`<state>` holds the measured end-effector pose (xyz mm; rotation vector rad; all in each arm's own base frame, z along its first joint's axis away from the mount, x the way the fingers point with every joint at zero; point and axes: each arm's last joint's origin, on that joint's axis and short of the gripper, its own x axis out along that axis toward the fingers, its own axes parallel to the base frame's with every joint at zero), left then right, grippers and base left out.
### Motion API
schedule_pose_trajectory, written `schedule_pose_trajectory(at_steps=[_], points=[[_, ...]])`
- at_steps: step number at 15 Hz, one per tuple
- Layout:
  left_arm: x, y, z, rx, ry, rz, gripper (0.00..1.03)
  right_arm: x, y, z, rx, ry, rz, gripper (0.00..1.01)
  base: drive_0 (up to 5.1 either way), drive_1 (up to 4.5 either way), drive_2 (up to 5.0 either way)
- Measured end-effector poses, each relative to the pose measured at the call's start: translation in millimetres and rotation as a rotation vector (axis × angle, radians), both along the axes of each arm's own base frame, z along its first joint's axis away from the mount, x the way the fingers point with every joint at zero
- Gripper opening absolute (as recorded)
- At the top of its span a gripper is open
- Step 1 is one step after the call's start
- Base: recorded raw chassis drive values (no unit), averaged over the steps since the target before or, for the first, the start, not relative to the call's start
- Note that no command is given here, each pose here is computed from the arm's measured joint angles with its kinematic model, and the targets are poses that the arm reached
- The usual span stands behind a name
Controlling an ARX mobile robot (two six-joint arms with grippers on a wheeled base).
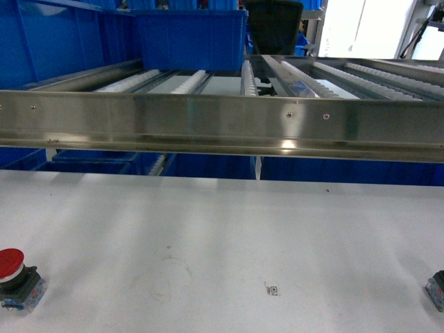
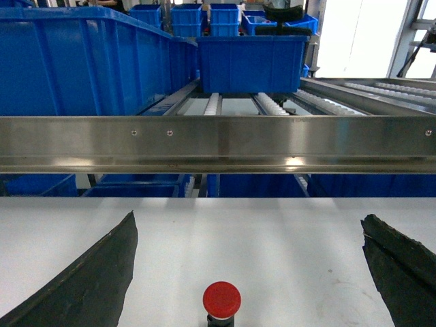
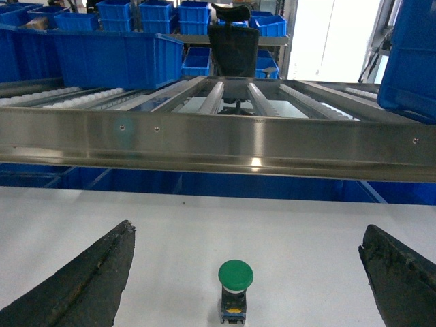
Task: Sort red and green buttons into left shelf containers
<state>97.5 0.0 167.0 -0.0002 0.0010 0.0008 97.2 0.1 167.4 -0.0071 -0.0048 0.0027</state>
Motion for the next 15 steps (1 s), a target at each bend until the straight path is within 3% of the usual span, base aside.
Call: schedule_pose_trajectory(at_steps=[11,13,15], points=[[0,0.0,0,0.000,0.000,0.000,0.98,0,0.0,0.0,0.000,0.000,0.000,0.98,0.0,0.00,0.0],[0,2.1,0,0.008,-0.003,-0.003,0.98,7,0.7,3.4,-0.012,-0.022,-0.009,0.98,0.0,0.00,0.0],[6,9.8,5,0.009,-0.037,0.054,0.98,21,1.2,0.3,-0.021,0.026,-0.002,0.98,0.0,0.00,0.0]])
